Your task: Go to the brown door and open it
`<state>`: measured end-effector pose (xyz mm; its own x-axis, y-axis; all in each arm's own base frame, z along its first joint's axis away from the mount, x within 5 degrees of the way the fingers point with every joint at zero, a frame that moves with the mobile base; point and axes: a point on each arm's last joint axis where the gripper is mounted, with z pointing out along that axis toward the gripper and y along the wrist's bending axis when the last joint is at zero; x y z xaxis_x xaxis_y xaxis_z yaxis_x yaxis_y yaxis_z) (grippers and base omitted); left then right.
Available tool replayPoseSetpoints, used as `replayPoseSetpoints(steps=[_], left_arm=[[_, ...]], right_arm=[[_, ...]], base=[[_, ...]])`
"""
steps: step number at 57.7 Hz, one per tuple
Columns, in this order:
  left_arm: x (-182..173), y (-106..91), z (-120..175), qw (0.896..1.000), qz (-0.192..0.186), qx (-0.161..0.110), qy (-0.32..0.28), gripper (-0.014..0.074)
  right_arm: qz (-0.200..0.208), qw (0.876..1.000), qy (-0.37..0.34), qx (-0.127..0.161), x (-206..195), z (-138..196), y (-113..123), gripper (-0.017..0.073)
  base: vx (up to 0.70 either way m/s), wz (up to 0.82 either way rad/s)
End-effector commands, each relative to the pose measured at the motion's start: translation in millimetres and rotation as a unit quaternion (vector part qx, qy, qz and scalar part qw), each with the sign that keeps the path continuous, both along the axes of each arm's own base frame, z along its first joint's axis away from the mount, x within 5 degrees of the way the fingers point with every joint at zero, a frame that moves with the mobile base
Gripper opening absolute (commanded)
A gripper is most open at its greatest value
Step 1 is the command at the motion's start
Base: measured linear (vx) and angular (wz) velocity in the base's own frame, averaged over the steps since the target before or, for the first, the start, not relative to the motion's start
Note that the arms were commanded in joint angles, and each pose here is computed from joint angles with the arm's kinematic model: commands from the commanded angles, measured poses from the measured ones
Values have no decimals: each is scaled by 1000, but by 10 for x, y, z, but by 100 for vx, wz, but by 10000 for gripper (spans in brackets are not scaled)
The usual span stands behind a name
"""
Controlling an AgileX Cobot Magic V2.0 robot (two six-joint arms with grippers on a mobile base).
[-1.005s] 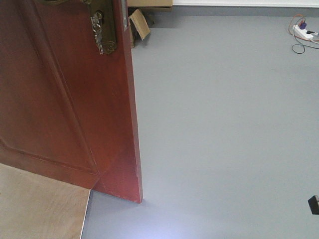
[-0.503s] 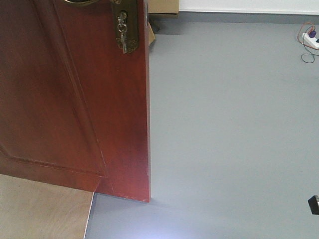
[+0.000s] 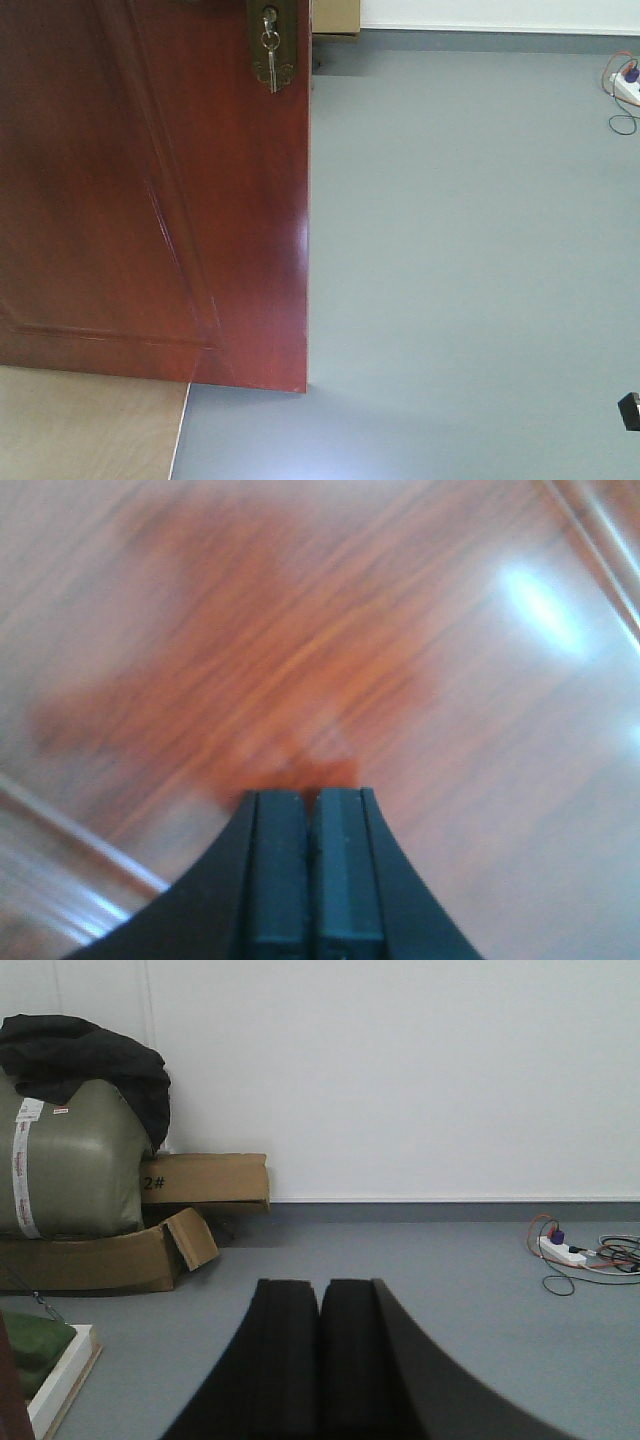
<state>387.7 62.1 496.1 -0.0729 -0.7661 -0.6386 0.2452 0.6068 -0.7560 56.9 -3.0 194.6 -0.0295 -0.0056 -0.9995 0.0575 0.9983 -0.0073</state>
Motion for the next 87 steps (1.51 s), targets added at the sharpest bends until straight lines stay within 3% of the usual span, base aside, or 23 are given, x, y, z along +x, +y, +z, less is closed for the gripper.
replayPoseSetpoints(steps=[1,46,50,54,55,59,64,69,81,87], left_arm=[[-200,-59,286,999,2,-11,-44,-4],[-220,-80,298,999,-7,-7,-43,-4],[-271,-163,316,998,-17,36,-41,-4],[-347,-326,315,993,-21,115,-31,-4],[-389,-401,309,987,-18,159,-24,-4],[-461,-545,236,968,-3,253,-3,-4],[-585,-732,130,943,26,333,11,-4],[-713,-846,-9,930,56,363,4,-4],[-1123,-1020,-492,918,96,379,-73,-4],[-1352,-1005,-812,916,94,383,-69,-4]], right_arm=[[-3,999,-42,-8,-9,61,-4,0],[-3,999,-42,-8,-9,61,-4,0],[-3,999,-42,-8,-9,61,-4,0],[-3,999,-42,-8,-9,61,-4,0],[-3,999,-42,-8,-9,61,-4,0],[-3,999,-42,-8,-9,61,-4,0],[-3,999,-42,-8,-9,61,-4,0],[-3,999,-42,-8,-9,61,-4,0],[-3,999,-42,-8,-9,61,-4,0],[-3,999,-42,-8,-9,61,-4,0]], base=[[4,-3],[1,0],[0,0],[0,1],[0,1],[0,1],[0,0],[0,0],[0,0],[0,0]])
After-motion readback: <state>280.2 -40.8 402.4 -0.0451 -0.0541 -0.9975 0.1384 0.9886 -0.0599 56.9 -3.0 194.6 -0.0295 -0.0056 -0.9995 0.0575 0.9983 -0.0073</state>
